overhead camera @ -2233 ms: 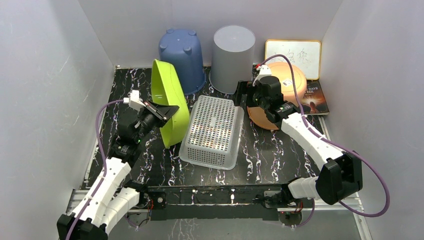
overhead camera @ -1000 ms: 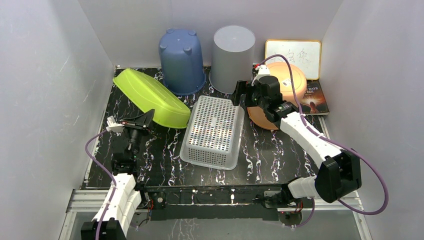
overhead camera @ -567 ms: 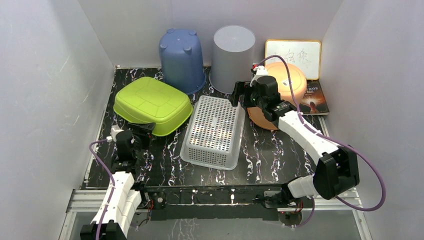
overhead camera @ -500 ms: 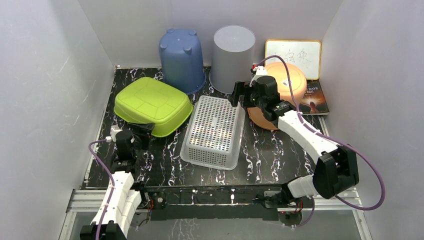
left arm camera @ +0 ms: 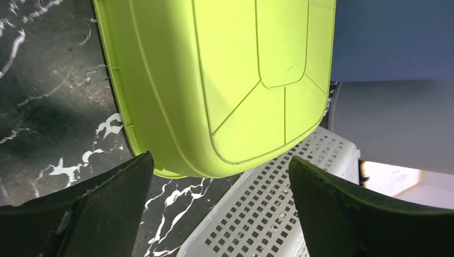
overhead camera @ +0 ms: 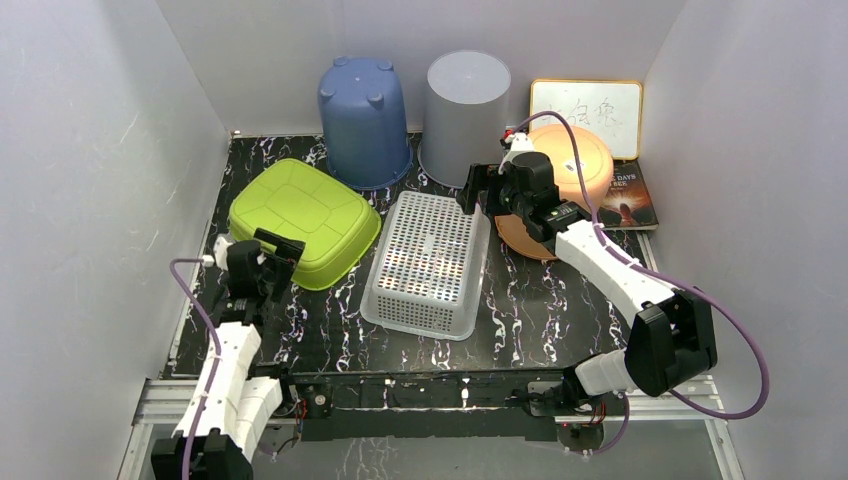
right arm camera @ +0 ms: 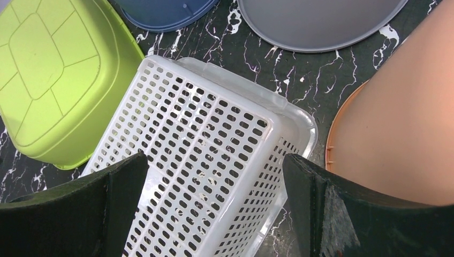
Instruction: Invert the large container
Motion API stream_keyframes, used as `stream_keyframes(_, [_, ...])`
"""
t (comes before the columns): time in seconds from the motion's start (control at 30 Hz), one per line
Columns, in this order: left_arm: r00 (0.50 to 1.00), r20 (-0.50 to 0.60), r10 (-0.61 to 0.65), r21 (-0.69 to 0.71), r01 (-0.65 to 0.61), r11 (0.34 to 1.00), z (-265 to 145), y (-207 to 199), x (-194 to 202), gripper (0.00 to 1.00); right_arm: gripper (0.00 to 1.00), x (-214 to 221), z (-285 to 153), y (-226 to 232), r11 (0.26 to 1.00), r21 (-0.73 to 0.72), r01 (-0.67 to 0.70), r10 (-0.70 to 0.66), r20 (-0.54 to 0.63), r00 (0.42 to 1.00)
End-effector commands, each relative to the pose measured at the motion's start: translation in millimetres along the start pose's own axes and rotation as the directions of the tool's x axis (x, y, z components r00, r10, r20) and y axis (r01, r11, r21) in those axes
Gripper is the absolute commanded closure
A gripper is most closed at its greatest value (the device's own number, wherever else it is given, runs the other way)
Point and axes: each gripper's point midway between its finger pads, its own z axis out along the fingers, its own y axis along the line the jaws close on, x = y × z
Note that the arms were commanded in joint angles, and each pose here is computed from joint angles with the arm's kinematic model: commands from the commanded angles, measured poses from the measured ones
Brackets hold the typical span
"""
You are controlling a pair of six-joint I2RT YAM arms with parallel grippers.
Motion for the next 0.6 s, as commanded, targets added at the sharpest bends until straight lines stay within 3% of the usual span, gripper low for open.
stream_keyframes(0.0, [0.974, 0.025, 0.227, -0.049, -0.226, 0.973, -10.3, -15.3, -26.6, 0.02, 0.02, -29.7, -5.5, 16.1, 0.999, -0.035, 0.030, -0.028, 0.073, 0.997])
stream_keyframes(0.3, [0.830, -0.066, 0.554, -0.005, -0.556, 0.831, -23.6, -70.9, -55.6, 0.02, 0.02, -24.7, -6.0, 71.9, 0.988, 0.012, 0.153, -0.153, 0.060, 0.986])
stream_keyframes(0.57, [0.733, -0.071, 0.677, 0.074, -0.673, 0.736, -28.5, -102.9, -59.9, 0.02, 0.02, 6.4, -0.1, 158.4, 0.959, -0.077, 0.272, -0.273, 0.006, 0.962])
